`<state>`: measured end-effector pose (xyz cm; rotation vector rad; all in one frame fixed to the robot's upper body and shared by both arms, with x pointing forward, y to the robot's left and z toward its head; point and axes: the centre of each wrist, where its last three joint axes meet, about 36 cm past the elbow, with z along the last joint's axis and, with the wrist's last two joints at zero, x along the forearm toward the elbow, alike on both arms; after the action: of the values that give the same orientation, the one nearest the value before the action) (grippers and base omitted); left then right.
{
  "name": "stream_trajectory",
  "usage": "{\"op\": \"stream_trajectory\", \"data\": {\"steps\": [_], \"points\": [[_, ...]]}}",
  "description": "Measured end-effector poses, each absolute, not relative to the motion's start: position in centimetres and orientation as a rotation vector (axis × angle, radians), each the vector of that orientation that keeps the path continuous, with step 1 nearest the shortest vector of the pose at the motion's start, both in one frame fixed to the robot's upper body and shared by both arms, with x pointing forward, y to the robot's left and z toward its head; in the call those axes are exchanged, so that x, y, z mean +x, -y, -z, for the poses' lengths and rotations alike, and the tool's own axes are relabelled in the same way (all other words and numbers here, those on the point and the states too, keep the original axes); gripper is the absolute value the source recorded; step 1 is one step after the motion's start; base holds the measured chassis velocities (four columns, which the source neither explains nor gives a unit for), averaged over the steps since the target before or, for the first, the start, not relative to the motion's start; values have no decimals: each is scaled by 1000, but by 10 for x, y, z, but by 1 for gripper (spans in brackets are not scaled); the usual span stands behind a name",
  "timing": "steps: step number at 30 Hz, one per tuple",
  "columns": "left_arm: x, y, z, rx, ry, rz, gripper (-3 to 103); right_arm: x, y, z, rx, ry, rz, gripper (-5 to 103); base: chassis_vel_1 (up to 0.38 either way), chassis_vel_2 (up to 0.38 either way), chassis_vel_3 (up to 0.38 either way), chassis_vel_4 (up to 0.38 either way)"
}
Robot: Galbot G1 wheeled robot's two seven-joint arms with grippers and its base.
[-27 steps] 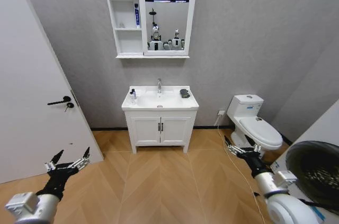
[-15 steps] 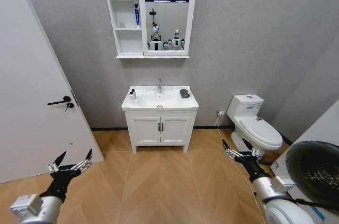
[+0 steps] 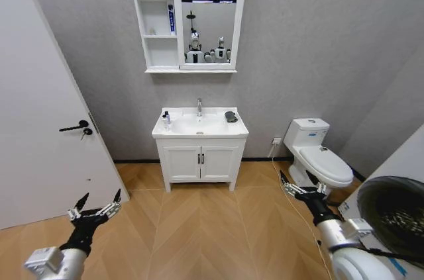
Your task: Move facial cleanser and shampoo from washbasin to cabinet, then wipe washbasin with towel.
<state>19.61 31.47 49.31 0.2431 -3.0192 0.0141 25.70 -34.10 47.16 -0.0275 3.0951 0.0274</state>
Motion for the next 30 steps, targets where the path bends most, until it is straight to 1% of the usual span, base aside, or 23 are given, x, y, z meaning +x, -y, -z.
{"op": "stream_trajectory", "data": {"steps": [7,17,21,30], "points": [[195,-313,-488,259,3016,-33,100,253,335,-470,-31,-3105,-25,100,-106,99,103,-115],[199,-313,-485,230,3017,-31,100,251,331,-472,-42,-3112,-28,100,-226,213,240,-232],[200,-314,-483,226,3016,-28,100,253,330,-473,-60,-3108,-23,100,-262,286,291,-290],[201,-316,-480,231,3011,-31,100,257,322,-467,-143,-3089,-40,100,-344,350,349,-350]]}}
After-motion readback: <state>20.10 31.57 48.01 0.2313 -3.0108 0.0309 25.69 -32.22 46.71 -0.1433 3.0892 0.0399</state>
